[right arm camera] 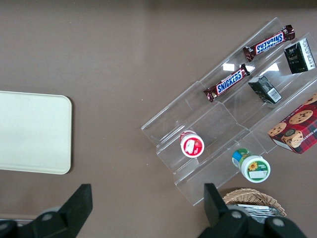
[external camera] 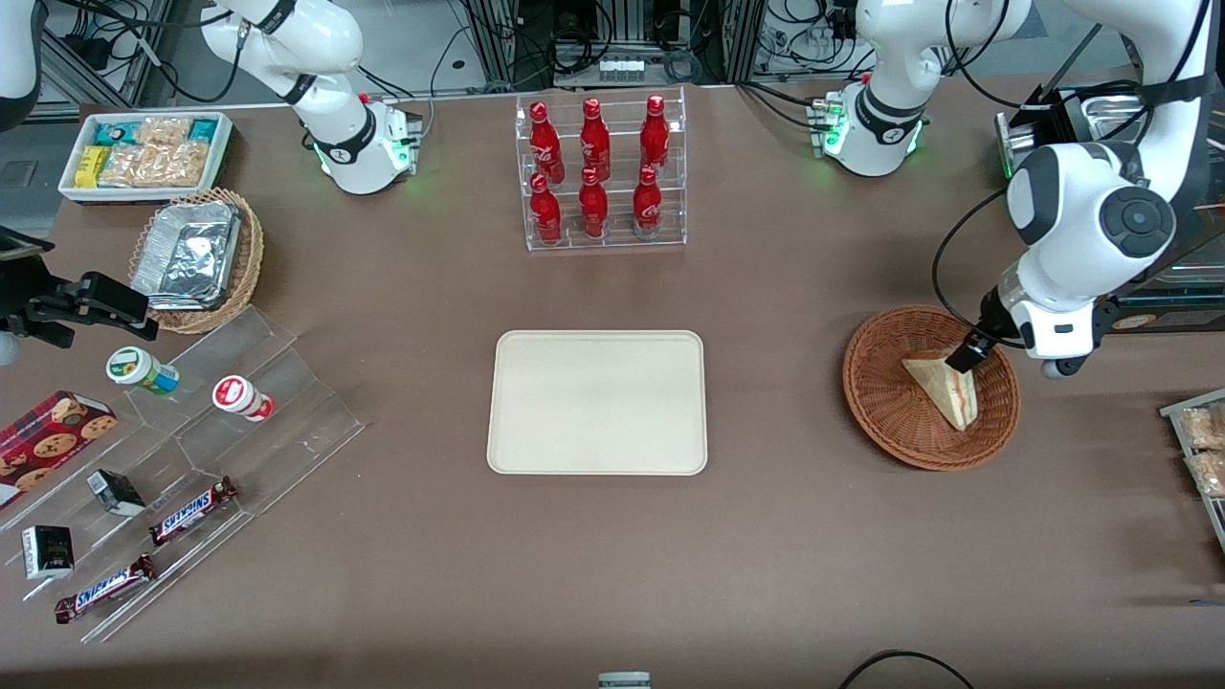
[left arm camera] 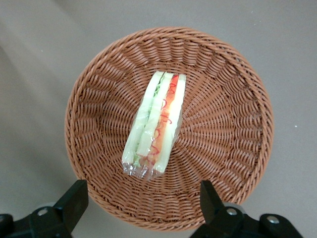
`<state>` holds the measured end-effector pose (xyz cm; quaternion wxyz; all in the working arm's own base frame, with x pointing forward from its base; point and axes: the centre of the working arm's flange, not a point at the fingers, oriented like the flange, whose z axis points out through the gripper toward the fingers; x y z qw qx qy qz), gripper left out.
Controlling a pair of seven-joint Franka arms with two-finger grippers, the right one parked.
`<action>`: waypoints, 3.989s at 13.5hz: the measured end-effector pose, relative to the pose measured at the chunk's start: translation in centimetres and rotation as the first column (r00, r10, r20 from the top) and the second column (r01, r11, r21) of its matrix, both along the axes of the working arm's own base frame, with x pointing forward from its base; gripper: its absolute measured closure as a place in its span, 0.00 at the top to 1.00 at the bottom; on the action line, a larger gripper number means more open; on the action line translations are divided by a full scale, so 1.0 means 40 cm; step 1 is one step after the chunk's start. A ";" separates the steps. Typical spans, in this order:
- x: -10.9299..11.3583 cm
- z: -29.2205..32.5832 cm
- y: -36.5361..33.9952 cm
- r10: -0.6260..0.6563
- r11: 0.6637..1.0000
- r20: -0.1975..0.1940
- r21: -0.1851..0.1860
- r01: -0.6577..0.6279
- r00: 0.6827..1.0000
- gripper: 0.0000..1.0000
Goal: Place sandwich from basket to tray
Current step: 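Lower the open left gripper onto the sandwich end and close it, then lift the sandwich out of the basket and carry it toward the tray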
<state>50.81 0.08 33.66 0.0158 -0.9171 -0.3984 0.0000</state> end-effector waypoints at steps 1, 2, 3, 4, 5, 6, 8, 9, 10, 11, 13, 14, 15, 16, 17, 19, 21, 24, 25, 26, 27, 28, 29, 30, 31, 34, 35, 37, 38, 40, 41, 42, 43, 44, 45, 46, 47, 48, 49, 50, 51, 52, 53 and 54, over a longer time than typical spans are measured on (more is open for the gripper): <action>-0.010 -0.017 0.000 -0.001 1.000 0.003 0.000 0.001 1.000 1.00; -0.018 -0.029 0.000 0.000 1.000 0.004 0.000 0.000 1.000 1.00; -0.022 -0.036 0.000 0.003 1.000 0.004 0.000 -0.003 1.000 1.00; -0.024 -0.039 0.000 0.010 1.000 0.003 0.000 -0.010 1.000 1.00; -0.025 -0.042 -0.001 0.016 1.000 0.003 0.001 -0.016 1.000 1.00; -0.027 -0.048 -0.001 0.020 1.000 0.006 0.005 -0.020 1.000 1.00; -0.034 -0.069 -0.001 0.025 1.000 0.023 0.016 -0.025 0.999 1.00; -0.037 -0.081 -0.002 0.028 0.999 0.032 0.019 -0.029 0.999 1.00; -0.038 -0.094 -0.002 0.025 0.999 0.041 0.023 -0.026 0.999 1.00; -0.036 -0.108 -0.004 0.013 0.999 0.050 0.031 -0.015 0.999 1.00; -0.033 -0.140 -0.008 -0.009 0.999 0.048 0.045 0.007 0.999 1.00; -0.033 -0.151 -0.009 -0.014 0.999 0.045 0.047 0.012 0.999 1.00; -0.032 -0.159 -0.009 -0.016 0.999 0.043 0.049 0.014 0.999 1.00; -0.031 -0.165 -0.008 -0.023 0.998 0.045 0.053 0.020 0.999 1.00; -0.030 -0.170 -0.006 -0.034 0.998 0.049 0.062 0.031 0.998 1.00; -0.030 -0.184 -0.002 -0.048 0.996 0.043 0.074 0.045 0.998 1.00; -0.029 -0.195 -0.002 -0.050 0.996 0.042 0.074 0.047 0.998 0.95; -0.030 -0.201 -0.002 -0.051 0.996 0.039 0.074 0.048 0.998 0.78; -0.029 -0.200 -0.002 -0.051 0.996 0.040 0.074 0.048 0.998 0.67; -0.028 -0.199 -0.003 -0.051 0.996 0.041 0.074 0.048 0.998 0.55; -0.027 -0.197 -0.003 -0.051 0.996 0.043 0.074 0.048 0.998 0.44; -0.025 -0.196 -0.003 -0.051 0.996 0.045 0.074 0.048 0.998 0.36; -0.023 -0.192 -0.003 -0.052 0.996 0.048 0.075 0.048 0.998 0.30; -0.021 -0.187 -0.003 -0.052 0.996 0.052 0.075 0.048 0.997 0.27; -0.017 -0.179 -0.003 -0.052 0.996 0.052 0.077 0.048 0.997 0.25; 0.009 -0.116 -0.010 -0.054 0.994 0.003 0.097 0.053 0.999 0.23; 0.024 -0.075 -0.018 -0.056 0.993 -0.025 0.107 0.058 0.998 0.22; 0.059 0.028 -0.059 -0.069 0.989 -0.075 0.128 0.079 0.995 0.22; 0.076 0.083 -0.091 -0.084 0.986 -0.087 0.136 0.095 0.993 0.22; 0.098 0.182 -0.172 -0.125 0.979 -0.096 0.148 0.139 0.988 0.22; 0.105 0.227 -0.215 -0.148 0.975 -0.094 0.152 0.161 0.984 0.22; 0.108 0.267 -0.257 -0.170 0.971 -0.092 0.155 0.183 0.981 0.22; 0.108 0.308 -0.300 -0.194 0.966 -0.087 0.157 0.206 0.977 0.22; 0.105 0.347 -0.344 -0.218 0.960 -0.083 0.159 0.229 0.972 0.22; 0.097 0.381 -0.388 -0.243 0.954 -0.083 0.158 0.253 0.967 0.22; 0.087 0.413 -0.436 -0.268 0.949 -0.079 0.151 0.277 0.960 0.22; 0.074 0.444 -0.485 -0.293 0.944 -0.070 0.134 0.300 0.954 0.22; 0.061 0.473 -0.532 -0.318 0.940 -0.056 0.115 0.323 0.946 0.22; 0.045 0.495 -0.581 -0.353 0.929 -0.044 0.100 0.356 0.934 0.22; 0.024 0.506 -0.631 -0.403 0.910 -0.040 0.093 0.405 0.914 0.22; 0.000 0.507 -0.683 -0.459 0.883 -0.041 0.085 0.461 0.887 0.22; -0.023 0.504 -0.731 -0.499 0.863 -0.042 0.072 0.501 0.866 0.22; -0.042 0.498 -0.775 -0.529 0.846 -0.036 0.059 0.530 0.848 0.22; -0.051 0.493 -0.808 -0.551 0.833 -0.020 0.053 0.551 0.834 0.22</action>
